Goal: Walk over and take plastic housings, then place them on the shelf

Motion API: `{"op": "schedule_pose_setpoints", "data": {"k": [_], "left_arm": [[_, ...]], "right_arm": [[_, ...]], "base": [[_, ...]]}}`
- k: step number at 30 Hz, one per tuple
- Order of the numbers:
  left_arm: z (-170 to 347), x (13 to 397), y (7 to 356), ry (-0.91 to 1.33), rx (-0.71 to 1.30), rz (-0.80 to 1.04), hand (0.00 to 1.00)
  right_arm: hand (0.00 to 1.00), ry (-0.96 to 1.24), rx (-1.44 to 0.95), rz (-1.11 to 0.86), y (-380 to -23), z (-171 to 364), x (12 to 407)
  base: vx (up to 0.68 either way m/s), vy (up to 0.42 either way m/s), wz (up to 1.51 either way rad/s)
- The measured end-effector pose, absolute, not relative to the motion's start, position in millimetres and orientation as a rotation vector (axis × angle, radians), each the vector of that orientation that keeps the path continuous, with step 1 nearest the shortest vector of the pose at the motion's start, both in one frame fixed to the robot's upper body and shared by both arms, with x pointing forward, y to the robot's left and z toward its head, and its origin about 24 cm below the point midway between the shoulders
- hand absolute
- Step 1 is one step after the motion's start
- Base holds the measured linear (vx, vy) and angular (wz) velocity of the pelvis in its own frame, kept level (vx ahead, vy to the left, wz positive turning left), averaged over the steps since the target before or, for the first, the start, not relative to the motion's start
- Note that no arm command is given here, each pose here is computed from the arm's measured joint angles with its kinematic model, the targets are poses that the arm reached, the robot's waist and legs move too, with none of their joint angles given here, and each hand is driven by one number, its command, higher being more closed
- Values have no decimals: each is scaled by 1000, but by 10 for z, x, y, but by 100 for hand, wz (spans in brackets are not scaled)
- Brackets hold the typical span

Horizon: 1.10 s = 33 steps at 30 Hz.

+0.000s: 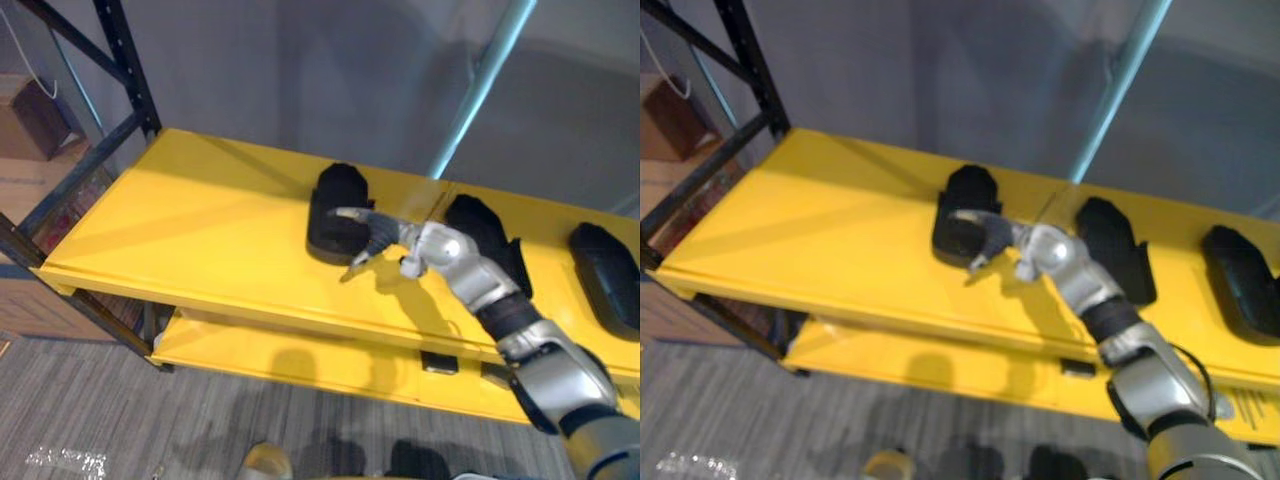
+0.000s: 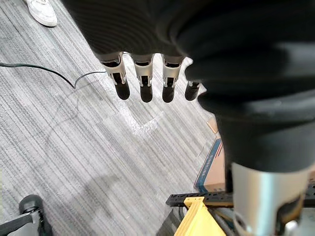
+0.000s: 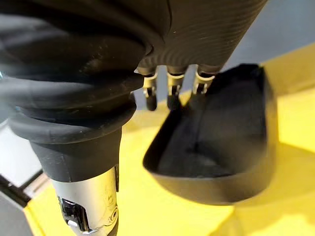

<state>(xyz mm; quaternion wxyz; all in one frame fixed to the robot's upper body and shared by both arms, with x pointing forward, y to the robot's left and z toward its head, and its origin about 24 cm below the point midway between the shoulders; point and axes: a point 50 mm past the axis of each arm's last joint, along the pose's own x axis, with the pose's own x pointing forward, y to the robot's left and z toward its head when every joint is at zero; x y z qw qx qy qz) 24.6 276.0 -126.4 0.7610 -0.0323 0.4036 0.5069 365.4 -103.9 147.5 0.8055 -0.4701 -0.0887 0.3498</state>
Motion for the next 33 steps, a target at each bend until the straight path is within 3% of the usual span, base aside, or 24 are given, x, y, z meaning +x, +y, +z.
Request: {"op": "schedule_pose_setpoints", "data": {"k": [19, 33], "left_arm": [[-1530, 304, 2245, 1151, -256, 479, 0], [-1548, 278, 2268, 1198, -263, 444, 0]], "right_arm": [[0, -77, -1066, 866, -946, 1285, 3628], [0, -28, -1094, 968, -743, 1272, 3606]], "base": [[-1, 13, 0], [-18, 18, -4]]}}
